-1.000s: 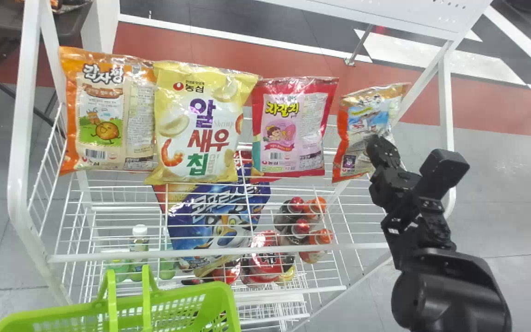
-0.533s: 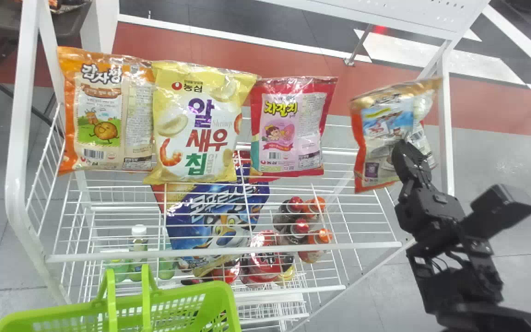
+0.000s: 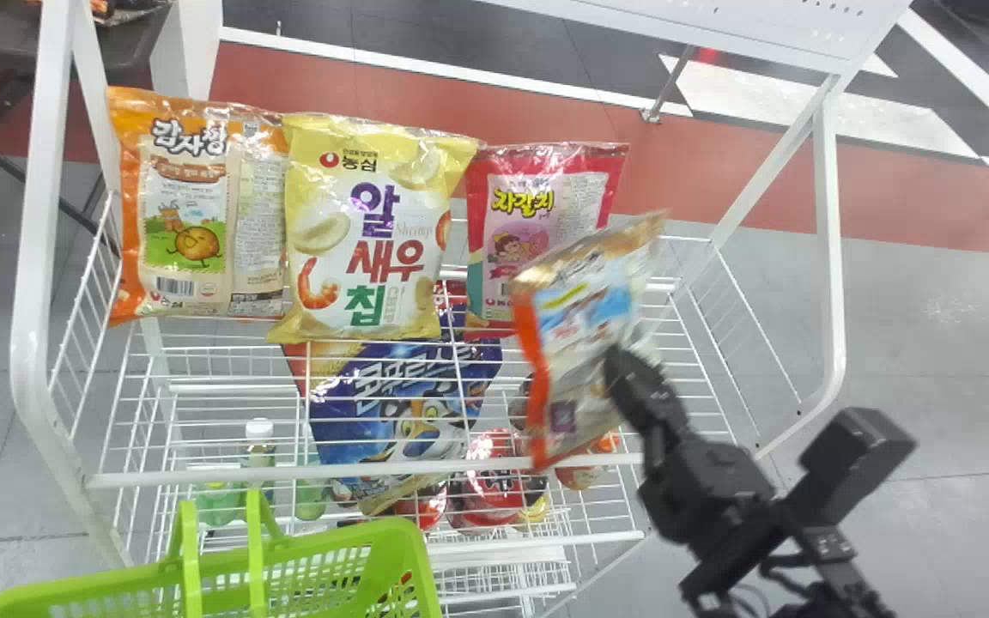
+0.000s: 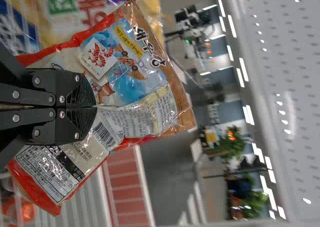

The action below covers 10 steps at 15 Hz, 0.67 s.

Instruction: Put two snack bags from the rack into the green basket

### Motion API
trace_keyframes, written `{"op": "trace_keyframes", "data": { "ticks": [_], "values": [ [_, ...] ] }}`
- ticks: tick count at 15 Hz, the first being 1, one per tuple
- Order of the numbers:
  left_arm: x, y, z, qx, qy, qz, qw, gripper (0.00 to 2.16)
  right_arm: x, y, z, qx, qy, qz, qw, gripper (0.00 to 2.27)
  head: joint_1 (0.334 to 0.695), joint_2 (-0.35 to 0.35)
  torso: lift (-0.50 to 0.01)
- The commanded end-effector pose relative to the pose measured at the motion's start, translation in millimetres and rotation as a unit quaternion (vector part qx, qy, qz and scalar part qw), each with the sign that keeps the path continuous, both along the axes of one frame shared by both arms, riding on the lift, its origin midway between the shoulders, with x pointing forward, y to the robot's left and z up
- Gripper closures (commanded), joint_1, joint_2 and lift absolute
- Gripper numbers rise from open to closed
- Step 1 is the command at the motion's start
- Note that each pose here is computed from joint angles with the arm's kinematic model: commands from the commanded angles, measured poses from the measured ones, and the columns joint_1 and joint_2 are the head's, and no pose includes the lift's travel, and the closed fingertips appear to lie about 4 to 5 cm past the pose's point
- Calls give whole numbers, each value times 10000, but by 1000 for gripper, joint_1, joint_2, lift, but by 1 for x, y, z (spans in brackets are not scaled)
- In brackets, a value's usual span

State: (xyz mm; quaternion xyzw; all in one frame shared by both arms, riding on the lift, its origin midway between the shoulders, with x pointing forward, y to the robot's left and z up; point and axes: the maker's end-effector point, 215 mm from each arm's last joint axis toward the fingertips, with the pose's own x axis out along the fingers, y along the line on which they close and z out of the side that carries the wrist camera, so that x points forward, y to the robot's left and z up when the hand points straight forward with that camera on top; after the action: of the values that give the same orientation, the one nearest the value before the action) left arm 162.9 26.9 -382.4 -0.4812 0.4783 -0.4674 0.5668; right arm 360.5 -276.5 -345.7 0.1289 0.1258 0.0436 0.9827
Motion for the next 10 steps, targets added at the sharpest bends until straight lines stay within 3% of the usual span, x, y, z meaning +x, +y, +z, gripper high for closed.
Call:
{"op": "trace_keyframes", "data": {
  "ticks": [1, 4, 10],
  "values": [
    [1, 2, 0, 4, 2, 28, 10000, 1369, -18, 37, -25, 227, 398, 372, 9983, 2246, 695, -350, -5],
    [4, 3, 0, 15, -21, 37, 10000, 1369, -52, 84, -59, 525, 1282, 986, 9854, 2246, 695, -350, -5],
    [9, 4, -2, -10, 5, 61, 10000, 1369, -140, 154, -96, 1029, 2904, 2080, 9283, 2246, 695, -344, -5]
  ]
}}
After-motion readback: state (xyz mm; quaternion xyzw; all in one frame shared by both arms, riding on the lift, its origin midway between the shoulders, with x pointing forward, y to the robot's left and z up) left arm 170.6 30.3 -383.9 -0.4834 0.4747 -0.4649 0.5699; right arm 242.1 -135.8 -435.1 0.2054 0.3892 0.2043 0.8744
